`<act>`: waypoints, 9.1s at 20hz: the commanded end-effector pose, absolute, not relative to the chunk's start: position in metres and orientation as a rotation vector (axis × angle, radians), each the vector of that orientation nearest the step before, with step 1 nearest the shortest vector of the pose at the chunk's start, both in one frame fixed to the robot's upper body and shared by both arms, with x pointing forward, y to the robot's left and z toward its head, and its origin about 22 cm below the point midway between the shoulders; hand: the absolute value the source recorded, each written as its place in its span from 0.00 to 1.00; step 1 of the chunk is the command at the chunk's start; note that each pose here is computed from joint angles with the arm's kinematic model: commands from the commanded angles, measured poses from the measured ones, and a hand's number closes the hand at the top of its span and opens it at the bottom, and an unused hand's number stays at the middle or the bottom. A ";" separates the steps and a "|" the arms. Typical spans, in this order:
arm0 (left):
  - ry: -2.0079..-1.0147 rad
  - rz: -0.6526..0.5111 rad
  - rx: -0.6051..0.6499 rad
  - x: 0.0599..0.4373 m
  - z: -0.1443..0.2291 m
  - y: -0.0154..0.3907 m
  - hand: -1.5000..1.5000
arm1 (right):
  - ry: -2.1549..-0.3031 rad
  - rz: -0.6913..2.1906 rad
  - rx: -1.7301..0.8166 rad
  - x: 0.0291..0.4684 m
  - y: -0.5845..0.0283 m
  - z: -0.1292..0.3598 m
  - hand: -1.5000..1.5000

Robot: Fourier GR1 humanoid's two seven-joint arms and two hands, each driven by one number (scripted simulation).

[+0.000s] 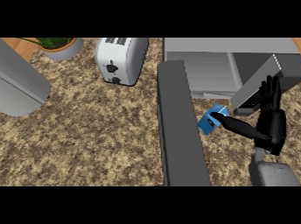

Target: Pick up the milk, place it into the microwave and close the microwave

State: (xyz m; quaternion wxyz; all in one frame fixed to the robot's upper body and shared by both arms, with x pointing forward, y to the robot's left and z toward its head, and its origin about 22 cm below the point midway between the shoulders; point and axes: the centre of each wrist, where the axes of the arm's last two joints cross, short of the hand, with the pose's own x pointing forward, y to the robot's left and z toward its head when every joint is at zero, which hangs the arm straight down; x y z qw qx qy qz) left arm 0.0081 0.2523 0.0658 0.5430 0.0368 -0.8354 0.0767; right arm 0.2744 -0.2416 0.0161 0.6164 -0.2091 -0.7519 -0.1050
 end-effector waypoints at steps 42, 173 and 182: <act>-1.993 0.202 0.052 -0.021 0.056 0.267 0.00 | -1.796 0.251 -0.473 0.292 -0.293 -0.120 1.00; -1.510 -0.911 -0.496 0.248 -0.061 0.053 1.00 | -2.000 0.188 -0.071 0.159 -0.397 -0.035 0.00; -1.540 -0.831 -0.329 0.238 -0.060 0.026 1.00 | -2.127 0.247 0.022 0.185 -0.384 0.000 0.00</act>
